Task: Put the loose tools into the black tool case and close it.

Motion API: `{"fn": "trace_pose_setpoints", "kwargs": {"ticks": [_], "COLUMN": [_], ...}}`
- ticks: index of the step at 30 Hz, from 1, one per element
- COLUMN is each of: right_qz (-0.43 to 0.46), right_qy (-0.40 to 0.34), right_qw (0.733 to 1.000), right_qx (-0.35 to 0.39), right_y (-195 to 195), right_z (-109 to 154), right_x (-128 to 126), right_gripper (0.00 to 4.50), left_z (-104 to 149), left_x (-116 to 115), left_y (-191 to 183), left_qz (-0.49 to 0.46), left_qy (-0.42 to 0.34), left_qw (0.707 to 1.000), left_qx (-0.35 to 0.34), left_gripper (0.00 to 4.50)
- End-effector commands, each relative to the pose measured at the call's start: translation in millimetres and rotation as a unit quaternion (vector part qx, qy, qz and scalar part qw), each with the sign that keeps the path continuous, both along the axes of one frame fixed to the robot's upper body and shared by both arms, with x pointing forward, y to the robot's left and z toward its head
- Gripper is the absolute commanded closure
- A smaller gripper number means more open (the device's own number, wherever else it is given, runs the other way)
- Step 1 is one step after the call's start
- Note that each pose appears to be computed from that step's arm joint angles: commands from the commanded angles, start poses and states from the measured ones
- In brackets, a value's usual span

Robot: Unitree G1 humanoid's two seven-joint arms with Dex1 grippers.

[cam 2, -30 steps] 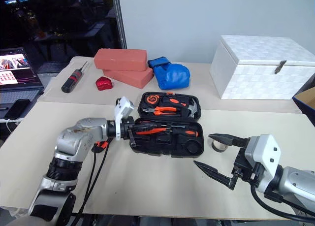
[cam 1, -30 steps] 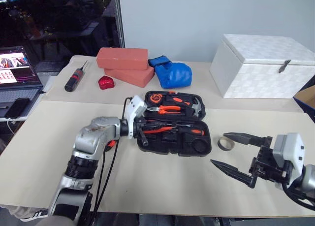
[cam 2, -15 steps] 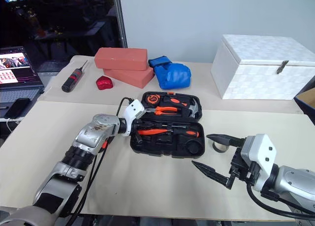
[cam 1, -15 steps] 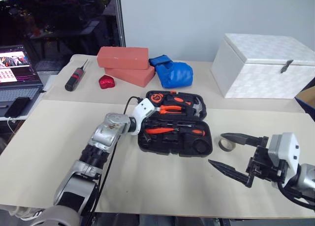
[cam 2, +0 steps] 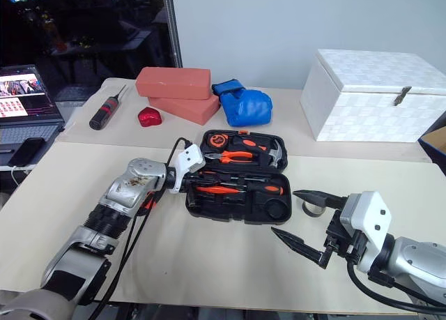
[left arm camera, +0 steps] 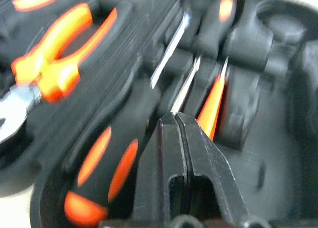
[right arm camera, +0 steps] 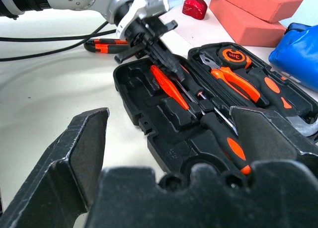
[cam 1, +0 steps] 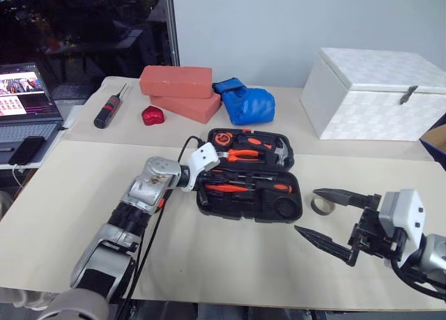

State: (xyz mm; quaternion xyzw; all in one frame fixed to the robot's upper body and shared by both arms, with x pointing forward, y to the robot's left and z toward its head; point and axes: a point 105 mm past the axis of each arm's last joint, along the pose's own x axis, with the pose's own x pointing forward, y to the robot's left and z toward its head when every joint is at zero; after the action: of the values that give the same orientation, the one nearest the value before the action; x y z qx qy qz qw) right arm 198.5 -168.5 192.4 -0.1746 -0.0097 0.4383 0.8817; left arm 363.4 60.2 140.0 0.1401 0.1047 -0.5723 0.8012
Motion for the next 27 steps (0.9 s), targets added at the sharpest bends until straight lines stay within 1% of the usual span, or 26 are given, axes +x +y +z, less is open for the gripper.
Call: {"fn": "trace_pose_setpoints", "kwargs": {"ticks": [1,6,10,13,20,22,27], "right_qz": [0.004,0.007,0.009,0.009,0.005,0.004,0.004], "right_qy": [-0.026,-0.025,-0.024,-0.024,-0.023,-0.023,-0.024], "right_qw": [1.0,1.0,1.0,1.0,1.0,1.0,1.0], "right_qx": [0.001,0.001,0.0,0.0,-0.001,-0.001,-0.002], "right_y": [2.3,2.8,2.9,2.9,2.3,2.0,2.0], "right_z": [10.5,10.5,10.3,10.8,10.6,10.6,11.0], "right_x": [-4.0,-3.8,-3.0,-2.8,-4.7,-4.5,-4.0], "right_gripper": [0.0,0.0,0.0,0.0,0.0,0.0,0.0], "left_z": [13.1,1.1,-16.3,-20.6,-23.8,-27.1,-43.0], "left_x": [-15.3,-25.6,-17.6,-8.8,-2.7,-1.9,-8.0], "left_y": [2.4,5.3,5.4,2.1,-1.7,-1.4,-1.0], "left_qz": [-0.027,-0.02,0.011,0.044,0.088,0.093,0.08], "left_qy": [0.022,0.066,0.07,0.083,0.134,0.135,0.123], "left_qw": [0.999,0.997,0.997,0.995,0.985,0.985,0.989], "left_qx": [-0.029,-0.027,-0.007,-0.025,-0.064,-0.053,0.012], "left_gripper": [4.46,4.46,4.46,4.46,4.46,4.46,4.46]}}
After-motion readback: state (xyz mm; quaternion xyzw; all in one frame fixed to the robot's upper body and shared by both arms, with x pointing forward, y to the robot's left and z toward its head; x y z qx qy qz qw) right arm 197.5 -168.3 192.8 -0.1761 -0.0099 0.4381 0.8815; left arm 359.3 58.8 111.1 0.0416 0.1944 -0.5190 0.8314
